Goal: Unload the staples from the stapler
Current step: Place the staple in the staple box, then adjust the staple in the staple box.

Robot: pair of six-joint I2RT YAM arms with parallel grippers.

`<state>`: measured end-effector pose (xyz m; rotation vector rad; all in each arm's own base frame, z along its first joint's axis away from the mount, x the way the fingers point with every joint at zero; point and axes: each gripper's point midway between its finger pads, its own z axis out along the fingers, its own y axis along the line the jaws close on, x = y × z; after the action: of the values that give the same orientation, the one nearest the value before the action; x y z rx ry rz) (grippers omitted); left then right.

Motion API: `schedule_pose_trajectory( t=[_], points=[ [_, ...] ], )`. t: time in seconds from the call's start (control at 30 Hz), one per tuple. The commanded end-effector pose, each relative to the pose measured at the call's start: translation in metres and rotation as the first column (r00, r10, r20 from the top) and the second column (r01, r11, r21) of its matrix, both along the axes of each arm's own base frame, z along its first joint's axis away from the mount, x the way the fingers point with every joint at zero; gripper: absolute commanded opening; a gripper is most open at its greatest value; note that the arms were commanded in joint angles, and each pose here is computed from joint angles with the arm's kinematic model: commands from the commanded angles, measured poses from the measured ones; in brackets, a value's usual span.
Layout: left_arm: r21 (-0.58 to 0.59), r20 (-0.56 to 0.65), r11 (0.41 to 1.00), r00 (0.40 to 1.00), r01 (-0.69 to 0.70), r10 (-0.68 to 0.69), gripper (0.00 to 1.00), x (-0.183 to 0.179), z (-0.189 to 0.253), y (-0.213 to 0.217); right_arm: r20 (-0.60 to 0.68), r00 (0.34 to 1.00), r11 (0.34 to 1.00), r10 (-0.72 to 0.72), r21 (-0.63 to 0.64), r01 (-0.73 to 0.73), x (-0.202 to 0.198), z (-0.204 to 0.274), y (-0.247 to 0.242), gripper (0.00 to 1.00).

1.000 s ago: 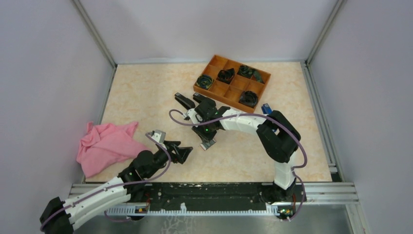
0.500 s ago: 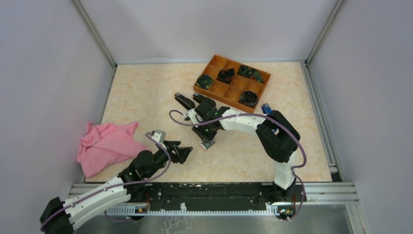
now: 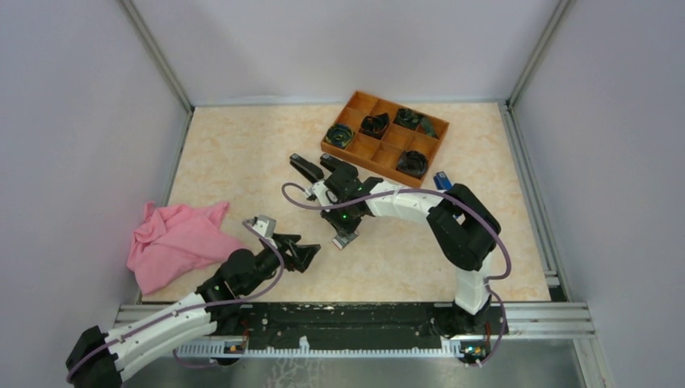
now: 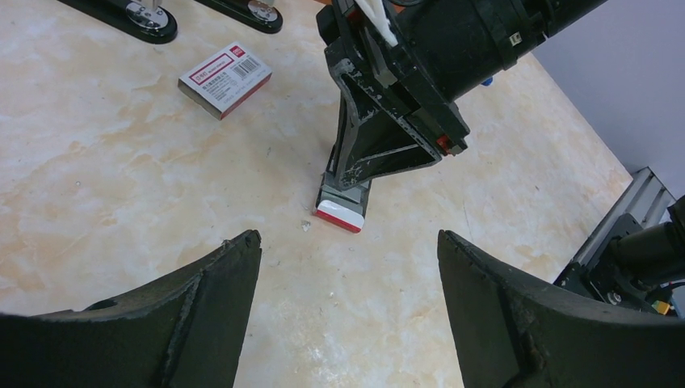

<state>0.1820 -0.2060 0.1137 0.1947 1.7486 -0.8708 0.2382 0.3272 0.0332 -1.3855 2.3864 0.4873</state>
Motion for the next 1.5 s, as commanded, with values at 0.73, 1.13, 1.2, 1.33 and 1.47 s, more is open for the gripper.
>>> schedule_pose_trajectory(
  t=[0.73, 1.13, 1.2, 1.33, 1.47],
  points=[
    [0.262, -0.204, 0.962, 0.979, 0.074, -0.020, 0.21, 0.046, -0.021, -0.033, 0.310, 0.944, 0.878, 0.116, 0.411, -0.243, -0.010, 0.116, -0.051, 0.18],
    [0.320, -0.241, 0.941, 0.970, 0.113, -0.034, 0.13, 0.075, -0.039, -0.056, -0.105, 0.994, 0.881, -0.037, 0.466, 0.082, -0.009, 0.058, -0.044, 0.01],
    [0.331, -0.248, 0.936, 0.968, 0.117, -0.033, 0.12, 0.078, -0.043, -0.057, -0.165, 0.985, 0.873, -0.047, 0.473, 0.121, -0.014, 0.050, -0.041, 0.00],
    [0.341, -0.254, 0.932, 0.966, 0.127, -0.039, 0.12, 0.082, -0.048, -0.060, -0.253, 0.964, 0.848, -0.077, 0.493, 0.197, -0.024, 0.039, -0.040, 0.00],
    [0.338, -0.263, 0.930, 0.963, 0.145, -0.055, 0.11, 0.083, -0.049, -0.064, -0.281, 0.952, 0.789, -0.119, 0.556, 0.263, -0.032, 0.039, -0.044, 0.00]
  ],
)
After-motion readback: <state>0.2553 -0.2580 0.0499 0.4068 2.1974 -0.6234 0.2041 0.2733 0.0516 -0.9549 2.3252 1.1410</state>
